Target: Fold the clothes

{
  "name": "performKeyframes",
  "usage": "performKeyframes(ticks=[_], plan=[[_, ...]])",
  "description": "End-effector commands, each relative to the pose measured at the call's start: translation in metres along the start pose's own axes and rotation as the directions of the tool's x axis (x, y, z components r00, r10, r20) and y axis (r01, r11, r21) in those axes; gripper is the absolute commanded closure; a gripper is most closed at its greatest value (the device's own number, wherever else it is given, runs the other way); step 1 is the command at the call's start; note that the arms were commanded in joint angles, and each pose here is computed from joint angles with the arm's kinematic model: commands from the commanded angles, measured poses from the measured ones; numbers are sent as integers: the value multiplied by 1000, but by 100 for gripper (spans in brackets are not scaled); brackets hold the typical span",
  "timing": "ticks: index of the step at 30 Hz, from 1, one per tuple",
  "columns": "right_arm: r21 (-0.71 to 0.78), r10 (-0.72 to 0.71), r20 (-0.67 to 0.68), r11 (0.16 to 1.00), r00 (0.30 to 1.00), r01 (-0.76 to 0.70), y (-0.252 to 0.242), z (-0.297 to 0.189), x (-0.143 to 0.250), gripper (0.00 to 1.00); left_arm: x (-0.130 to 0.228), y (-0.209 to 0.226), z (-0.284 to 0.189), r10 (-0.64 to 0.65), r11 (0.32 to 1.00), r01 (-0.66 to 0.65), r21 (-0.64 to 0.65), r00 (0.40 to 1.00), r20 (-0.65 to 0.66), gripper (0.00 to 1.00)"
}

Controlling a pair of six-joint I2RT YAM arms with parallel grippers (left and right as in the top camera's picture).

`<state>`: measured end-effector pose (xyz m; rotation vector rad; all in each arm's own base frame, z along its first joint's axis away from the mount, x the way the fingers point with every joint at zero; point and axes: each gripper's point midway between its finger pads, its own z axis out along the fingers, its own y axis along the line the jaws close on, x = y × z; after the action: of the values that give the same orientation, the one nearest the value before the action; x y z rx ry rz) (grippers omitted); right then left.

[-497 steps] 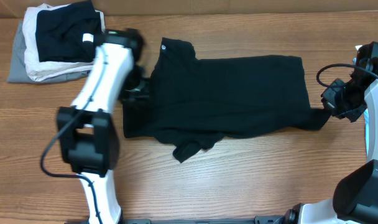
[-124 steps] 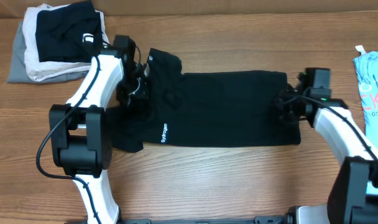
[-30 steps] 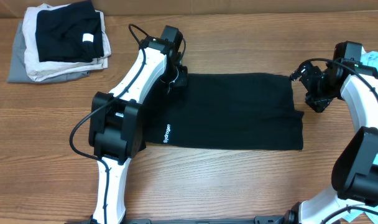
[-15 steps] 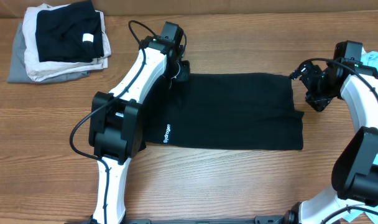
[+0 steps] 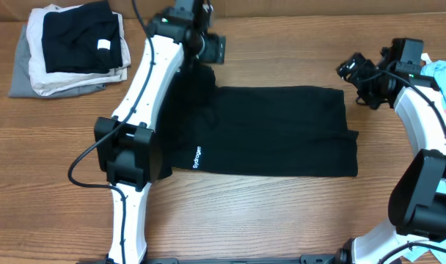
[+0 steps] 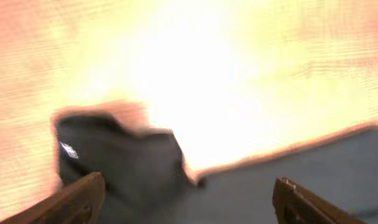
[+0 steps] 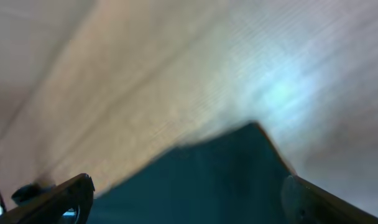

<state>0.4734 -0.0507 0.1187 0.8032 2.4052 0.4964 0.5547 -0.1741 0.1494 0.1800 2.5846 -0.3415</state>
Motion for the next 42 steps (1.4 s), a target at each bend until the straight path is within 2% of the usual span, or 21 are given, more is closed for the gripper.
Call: performKeyframes(ticks=[1, 6, 10, 13, 17, 26, 31, 39, 40, 41, 42], plan=[[25, -63, 58, 998, 996, 62, -1, 0, -15, 0, -27, 31, -4, 51, 998, -49, -30, 995, 89, 10], [40, -110, 63, 993, 992, 107, -3, 4, -16, 0, -35, 67, 4, 78, 995, -70, -69, 990, 114, 12], [63, -103, 46, 993, 994, 100, -11, 13, -12, 0, -21, 97, 24, 49, 996, -45, -72, 997, 66, 11], [103, -86, 28, 991, 996, 83, -23, 24, -8, 0, -3, 100, 44, 67, 998, -67, 16, 998, 10, 4], [117, -55, 2, 992, 998, 55, -31, 35, -1, 0, 16, 110, 67, 61, 998, -60, 22, 997, -46, 2], [126, -51, -13, 991, 999, 52, -34, 35, 2, 0, 37, 106, 102, 93, 995, -89, 42, 991, -96, 4], [127, -50, -15, 991, 999, 51, -34, 35, 3, 0, 50, 104, 115, 97, 994, -89, 67, 987, -127, 10], [144, -50, -9, 988, 999, 51, -37, 35, 2, 0, 49, 100, 117, 102, 992, -91, 88, 987, -121, 66], [144, -50, -9, 988, 999, 51, -37, 35, 2, 0, 50, 100, 117, 101, 992, -91, 87, 987, -122, 89], [144, -50, -9, 988, 999, 51, -37, 35, 2, 0, 49, 100, 117, 101, 992, -91, 87, 987, -121, 96], [147, -51, -8, 988, 999, 52, -37, 35, 2, 0, 49, 100, 117, 101, 992, -91, 87, 987, -121, 96]])
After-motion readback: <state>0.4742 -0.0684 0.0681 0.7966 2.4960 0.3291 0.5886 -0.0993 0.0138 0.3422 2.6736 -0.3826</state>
